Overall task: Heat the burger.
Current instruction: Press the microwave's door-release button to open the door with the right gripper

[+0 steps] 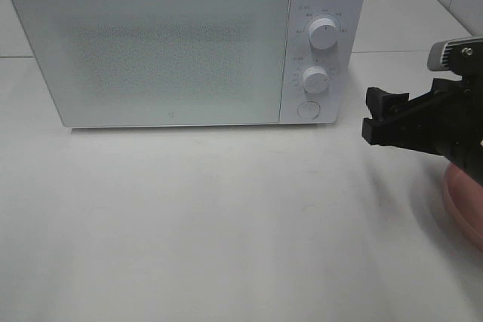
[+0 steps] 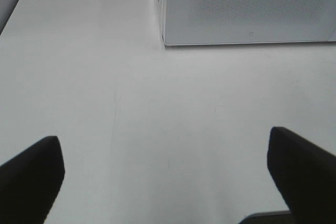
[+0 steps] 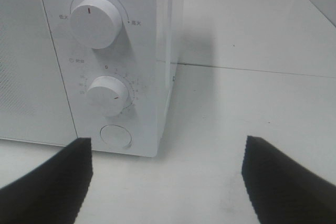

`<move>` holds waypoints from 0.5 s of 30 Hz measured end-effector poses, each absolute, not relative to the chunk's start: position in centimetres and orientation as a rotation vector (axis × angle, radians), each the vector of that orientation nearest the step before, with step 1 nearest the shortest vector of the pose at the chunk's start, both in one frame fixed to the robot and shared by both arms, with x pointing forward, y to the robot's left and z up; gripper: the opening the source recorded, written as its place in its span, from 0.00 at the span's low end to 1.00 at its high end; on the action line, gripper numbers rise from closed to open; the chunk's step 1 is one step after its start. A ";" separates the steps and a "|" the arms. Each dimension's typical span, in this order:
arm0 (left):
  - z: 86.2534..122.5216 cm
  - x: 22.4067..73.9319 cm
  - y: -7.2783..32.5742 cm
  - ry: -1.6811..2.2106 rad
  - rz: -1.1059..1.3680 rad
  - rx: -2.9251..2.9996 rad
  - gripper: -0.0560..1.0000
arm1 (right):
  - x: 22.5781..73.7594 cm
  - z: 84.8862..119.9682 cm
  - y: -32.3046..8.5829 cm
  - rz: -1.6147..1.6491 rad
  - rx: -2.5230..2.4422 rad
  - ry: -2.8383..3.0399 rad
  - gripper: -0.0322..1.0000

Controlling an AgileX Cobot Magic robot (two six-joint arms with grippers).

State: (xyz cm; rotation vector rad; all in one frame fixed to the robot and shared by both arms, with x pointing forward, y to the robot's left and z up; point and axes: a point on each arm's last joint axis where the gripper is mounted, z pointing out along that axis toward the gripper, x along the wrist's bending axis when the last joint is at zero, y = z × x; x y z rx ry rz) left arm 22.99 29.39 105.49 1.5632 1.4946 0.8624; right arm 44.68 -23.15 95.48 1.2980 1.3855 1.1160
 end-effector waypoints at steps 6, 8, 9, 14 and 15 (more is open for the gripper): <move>105.5 23.0 29.4 1.495 0.862 1.563 0.97 | 44.2 94.6 -21.6 1.104 1.290 1.368 0.77; 105.5 23.0 29.4 1.495 0.862 1.563 0.97 | 44.0 94.0 -20.6 1.087 1.301 1.364 0.77; 105.5 23.0 29.4 1.495 0.862 1.563 0.97 | 43.9 93.8 -20.3 1.083 1.301 1.369 0.77; 105.5 23.0 29.4 1.495 0.862 1.563 0.97 | 44.2 93.4 -18.4 1.077 1.305 1.353 0.77; 105.5 23.0 29.4 1.495 0.862 1.563 0.97 | 44.2 93.3 -17.9 1.081 1.305 1.357 0.77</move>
